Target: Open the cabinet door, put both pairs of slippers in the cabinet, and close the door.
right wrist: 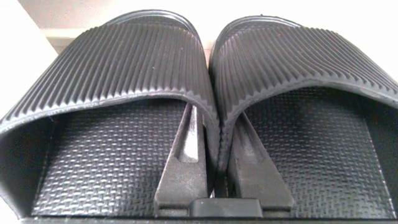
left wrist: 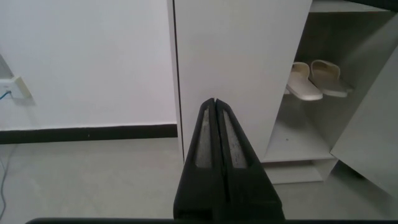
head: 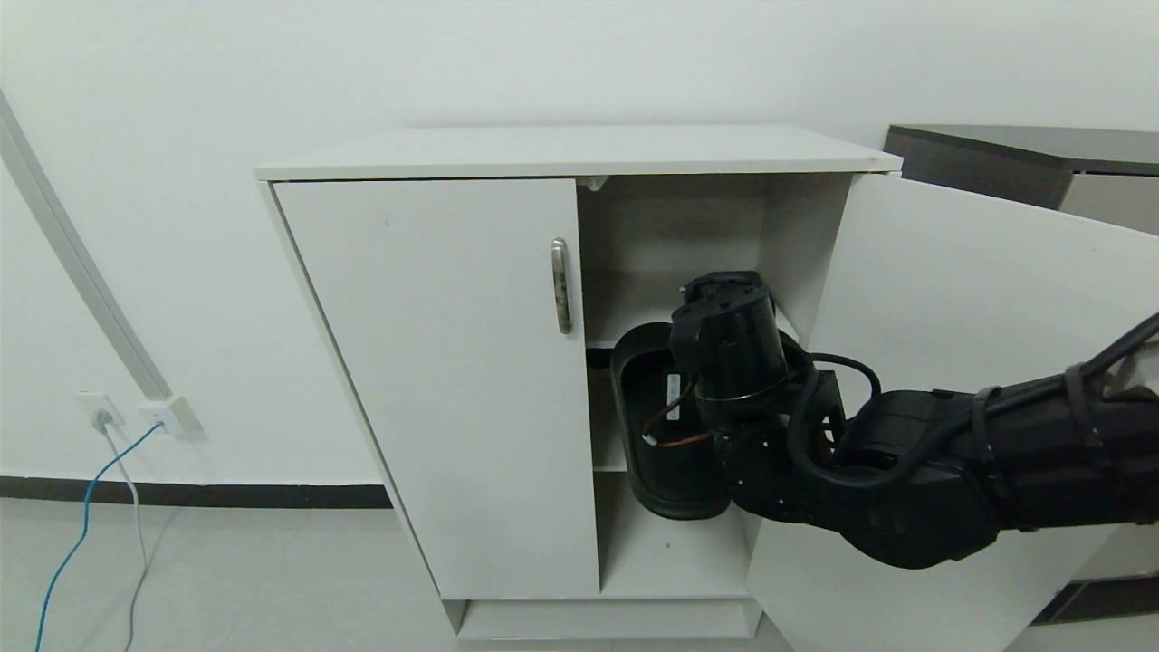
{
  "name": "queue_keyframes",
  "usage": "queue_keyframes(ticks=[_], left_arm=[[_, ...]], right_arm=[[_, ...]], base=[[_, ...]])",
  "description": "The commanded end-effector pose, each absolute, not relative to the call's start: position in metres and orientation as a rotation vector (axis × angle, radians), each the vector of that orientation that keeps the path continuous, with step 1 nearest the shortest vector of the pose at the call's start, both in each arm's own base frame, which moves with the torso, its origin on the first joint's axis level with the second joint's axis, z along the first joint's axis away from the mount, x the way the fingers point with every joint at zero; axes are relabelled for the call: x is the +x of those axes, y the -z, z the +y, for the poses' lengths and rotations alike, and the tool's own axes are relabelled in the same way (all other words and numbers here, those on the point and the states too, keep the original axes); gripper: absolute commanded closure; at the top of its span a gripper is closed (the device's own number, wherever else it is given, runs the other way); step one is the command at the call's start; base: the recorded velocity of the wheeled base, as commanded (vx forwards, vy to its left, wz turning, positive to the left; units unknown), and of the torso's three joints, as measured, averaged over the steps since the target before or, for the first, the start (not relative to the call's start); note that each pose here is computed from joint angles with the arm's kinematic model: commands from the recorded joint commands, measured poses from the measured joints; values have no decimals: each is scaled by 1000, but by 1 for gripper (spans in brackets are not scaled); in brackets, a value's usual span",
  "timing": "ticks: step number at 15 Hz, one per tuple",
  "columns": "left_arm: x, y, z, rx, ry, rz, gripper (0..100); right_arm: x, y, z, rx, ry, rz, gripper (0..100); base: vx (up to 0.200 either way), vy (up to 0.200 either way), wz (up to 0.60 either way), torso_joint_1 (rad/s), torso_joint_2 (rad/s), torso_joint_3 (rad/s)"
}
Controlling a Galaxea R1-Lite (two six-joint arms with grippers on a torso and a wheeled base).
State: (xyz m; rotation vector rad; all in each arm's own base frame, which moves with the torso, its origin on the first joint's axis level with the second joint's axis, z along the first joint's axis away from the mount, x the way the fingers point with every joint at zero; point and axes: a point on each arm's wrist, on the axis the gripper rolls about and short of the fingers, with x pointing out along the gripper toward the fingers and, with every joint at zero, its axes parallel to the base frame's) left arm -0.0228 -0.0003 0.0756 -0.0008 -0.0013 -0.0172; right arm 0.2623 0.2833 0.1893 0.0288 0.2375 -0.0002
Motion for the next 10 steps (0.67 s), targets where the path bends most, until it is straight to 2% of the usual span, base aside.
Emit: queue_keyframes(ticks=[1, 9, 10], left_arm=[[-23, -76, 0, -2, 17, 0, 100], [-23, -76, 0, -2, 17, 0, 100], [-23, -76, 0, -2, 17, 0, 100]], right_arm=[[262, -186, 283, 22, 2, 244, 100], [263, -187, 282, 23, 5, 240, 100], [263, -187, 282, 23, 5, 240, 100]], base=[[200, 0, 0, 7, 2, 2], [200, 0, 0, 4, 1, 2], [0, 0, 0, 0, 0, 0]])
